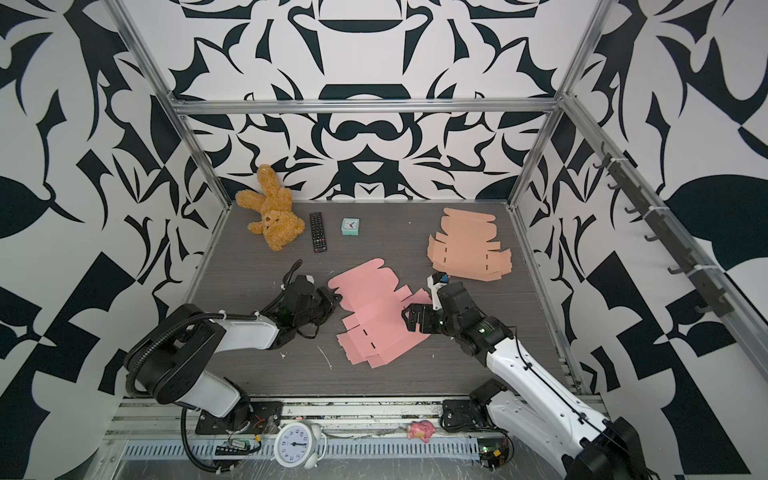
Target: Fold the paper box
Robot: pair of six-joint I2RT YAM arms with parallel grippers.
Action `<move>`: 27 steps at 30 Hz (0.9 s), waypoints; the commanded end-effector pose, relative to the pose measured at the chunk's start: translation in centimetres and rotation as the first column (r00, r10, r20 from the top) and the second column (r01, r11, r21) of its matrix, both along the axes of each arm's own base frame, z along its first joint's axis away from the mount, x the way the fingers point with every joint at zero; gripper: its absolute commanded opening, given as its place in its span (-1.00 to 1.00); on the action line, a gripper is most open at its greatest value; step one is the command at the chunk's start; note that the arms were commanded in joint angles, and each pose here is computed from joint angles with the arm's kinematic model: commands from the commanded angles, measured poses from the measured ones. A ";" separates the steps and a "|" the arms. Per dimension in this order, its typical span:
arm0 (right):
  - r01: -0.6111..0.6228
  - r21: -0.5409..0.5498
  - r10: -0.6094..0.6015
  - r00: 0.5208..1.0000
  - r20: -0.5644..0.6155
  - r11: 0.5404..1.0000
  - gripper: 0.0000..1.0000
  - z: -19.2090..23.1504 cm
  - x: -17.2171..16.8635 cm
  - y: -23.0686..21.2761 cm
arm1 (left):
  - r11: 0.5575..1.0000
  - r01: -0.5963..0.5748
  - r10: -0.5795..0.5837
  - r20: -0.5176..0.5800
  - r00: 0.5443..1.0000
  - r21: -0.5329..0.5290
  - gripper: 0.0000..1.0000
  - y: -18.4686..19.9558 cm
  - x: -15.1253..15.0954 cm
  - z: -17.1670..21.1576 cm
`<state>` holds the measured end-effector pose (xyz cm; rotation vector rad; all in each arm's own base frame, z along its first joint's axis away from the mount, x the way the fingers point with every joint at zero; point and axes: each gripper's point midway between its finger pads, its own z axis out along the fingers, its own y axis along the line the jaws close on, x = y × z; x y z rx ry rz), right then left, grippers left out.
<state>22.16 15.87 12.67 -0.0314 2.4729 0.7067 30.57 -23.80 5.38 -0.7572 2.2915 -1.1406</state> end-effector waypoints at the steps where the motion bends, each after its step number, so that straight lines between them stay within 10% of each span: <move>1: 0.001 0.017 -0.001 1.000 -0.014 1.000 0.99 0.0 -0.4 0.1 | 0.999 -0.029 0.030 -0.012 0.999 0.021 -0.92 1.0 -0.3 -0.5; 27: 0.129 0.023 -0.118 0.955 -0.272 0.991 0.95 -7.2 -4.5 -1.5 | 0.917 0.278 -0.321 0.112 0.941 0.287 0.02 0.7 -2.9 3.3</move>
